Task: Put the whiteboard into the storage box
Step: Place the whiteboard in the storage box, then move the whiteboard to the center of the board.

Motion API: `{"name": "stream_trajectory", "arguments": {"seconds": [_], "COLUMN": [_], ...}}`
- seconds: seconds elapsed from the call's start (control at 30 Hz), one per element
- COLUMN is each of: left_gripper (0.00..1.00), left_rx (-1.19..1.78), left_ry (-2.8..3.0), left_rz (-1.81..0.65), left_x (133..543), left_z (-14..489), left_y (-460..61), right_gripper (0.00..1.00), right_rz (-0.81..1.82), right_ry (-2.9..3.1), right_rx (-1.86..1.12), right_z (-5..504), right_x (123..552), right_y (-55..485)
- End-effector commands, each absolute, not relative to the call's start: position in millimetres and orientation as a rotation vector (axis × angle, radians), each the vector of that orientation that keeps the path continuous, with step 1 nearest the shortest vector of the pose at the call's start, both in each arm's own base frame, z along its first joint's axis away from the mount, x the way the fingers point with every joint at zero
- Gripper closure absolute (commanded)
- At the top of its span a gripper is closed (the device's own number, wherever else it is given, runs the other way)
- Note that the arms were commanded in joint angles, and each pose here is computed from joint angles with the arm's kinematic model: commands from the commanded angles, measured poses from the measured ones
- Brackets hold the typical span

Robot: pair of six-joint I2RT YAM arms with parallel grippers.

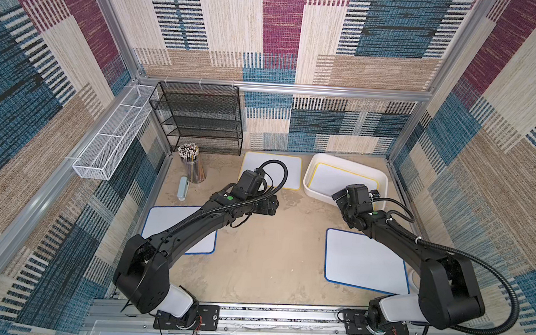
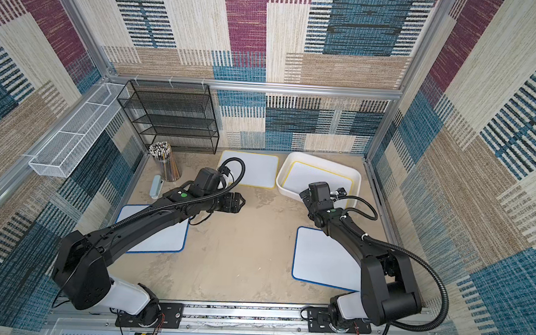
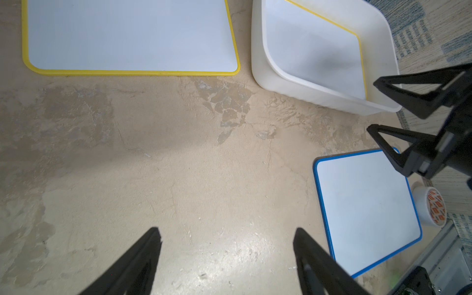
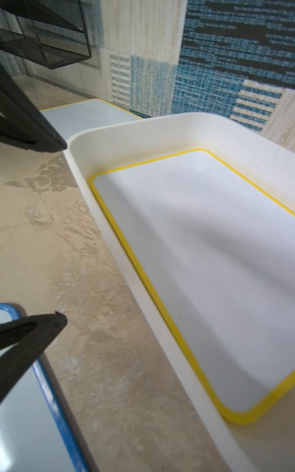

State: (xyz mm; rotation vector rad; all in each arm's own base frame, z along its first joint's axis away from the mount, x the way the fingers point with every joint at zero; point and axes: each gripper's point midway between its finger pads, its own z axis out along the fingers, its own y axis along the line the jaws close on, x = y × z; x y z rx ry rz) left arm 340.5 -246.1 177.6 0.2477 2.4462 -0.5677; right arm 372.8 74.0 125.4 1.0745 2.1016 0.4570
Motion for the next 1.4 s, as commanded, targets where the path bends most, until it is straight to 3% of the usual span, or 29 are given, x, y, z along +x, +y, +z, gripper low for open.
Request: {"name": "stream_trajectory", "arguments": {"seconds": [0.0, 0.33, 1.07, 1.37], "left_gripper": [0.16, 0.16, 0.16, 0.16], "left_rx": [0.242, 0.253, -0.064, -0.178], "left_ry": [2.481, 2.538, 2.548, 2.487], "left_rz": [-0.561, -0.477, -0.546, -0.537], "left_x": [338.2, 340.8, 373.1, 383.1], "left_z": [173.8, 168.0, 174.8, 189.8], "left_y": [-245.4, -237.9, -171.5, -137.3], "right_gripper": [0.0, 0.0, 0.0, 0.0], "right_rz": [0.413, 0.477, 0.465, 0.551], "right_ry": [2.117, 2.246, 2.472, 2.52], "right_rx": [0.949, 0.759, 0.62, 0.582], "right_z": [130.7, 111.8, 41.4, 29.2], "right_x": [361.7, 321.4, 293.1, 291.0], "right_y": [76.3, 99.0, 154.8, 219.5]}}
